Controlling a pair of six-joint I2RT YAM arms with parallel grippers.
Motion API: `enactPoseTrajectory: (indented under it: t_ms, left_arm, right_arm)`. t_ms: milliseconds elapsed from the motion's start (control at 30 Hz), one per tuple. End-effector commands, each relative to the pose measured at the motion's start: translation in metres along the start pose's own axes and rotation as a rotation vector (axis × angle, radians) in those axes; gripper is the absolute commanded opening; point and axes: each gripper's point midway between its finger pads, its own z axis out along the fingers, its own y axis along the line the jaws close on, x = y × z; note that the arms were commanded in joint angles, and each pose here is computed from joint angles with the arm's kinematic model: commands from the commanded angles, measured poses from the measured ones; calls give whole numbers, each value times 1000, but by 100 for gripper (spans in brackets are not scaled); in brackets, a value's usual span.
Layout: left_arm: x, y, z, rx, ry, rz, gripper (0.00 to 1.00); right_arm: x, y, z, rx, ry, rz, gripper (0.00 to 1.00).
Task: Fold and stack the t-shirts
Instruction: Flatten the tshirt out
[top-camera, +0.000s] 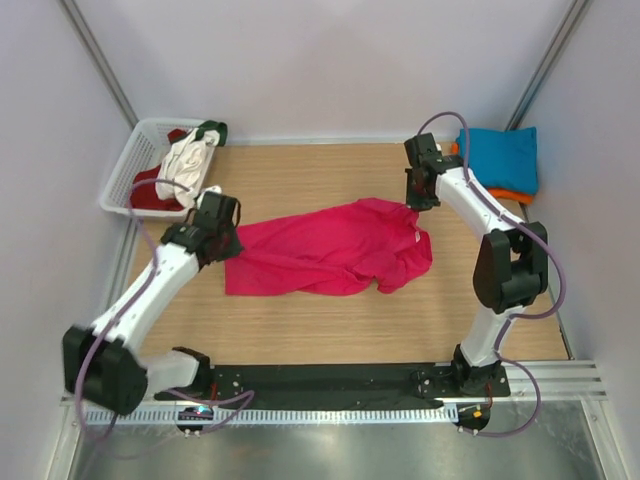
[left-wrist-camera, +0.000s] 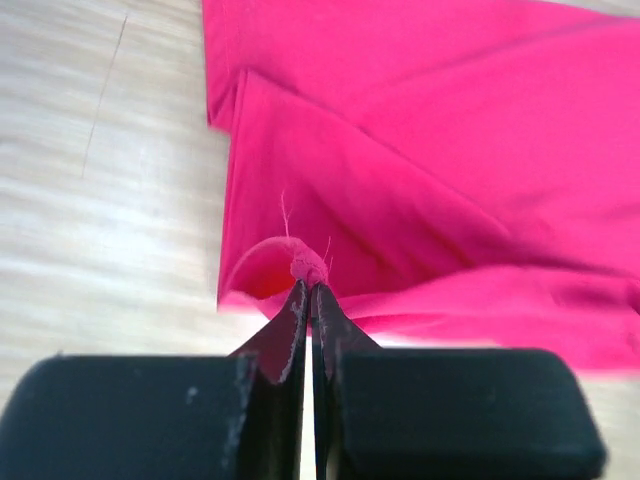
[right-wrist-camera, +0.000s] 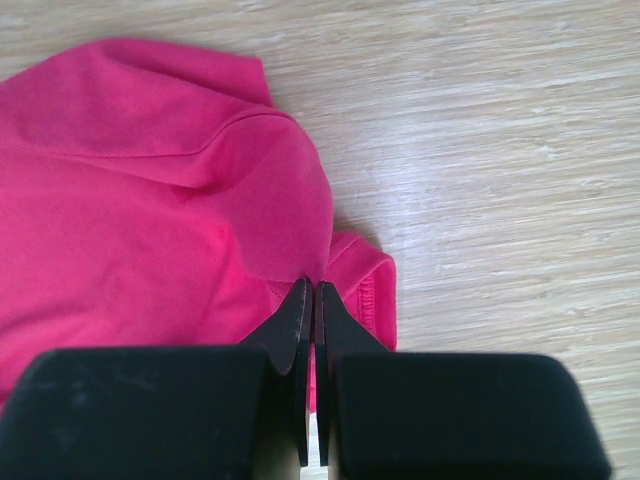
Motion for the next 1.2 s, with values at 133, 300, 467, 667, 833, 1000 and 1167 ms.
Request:
enactPoseTrajectory:
  t_ms: [133,300,467,667,833,1000,1167]
  left_arm:
    - [87,49,-76,-46,199,-72,64]
    - [51,40,-97,-39,100,-138,99]
    - [12,42,-39,-110,128,-204,99]
    - [-47,26,53,-140,38,-243,88]
    - [-97,18,87,-159,-60,-218,82]
    - [-112,26,115,-170,-105,-227,73]
    - [-109,29,133,-181,-108,-238,72]
  right_arm:
    - [-6,-19,0,69,4,33,1]
    - [2,-18,-2,51,20,35,1]
    - [3,-11,-6,-2,9,43,1]
    - [9,-8,-2,-14,22,46,1]
    - [10,-4,-1,-36,25,49,1]
    - [11,-4,-2,-40,17,50,1]
    - [13,-7,2,-25,31,34,1]
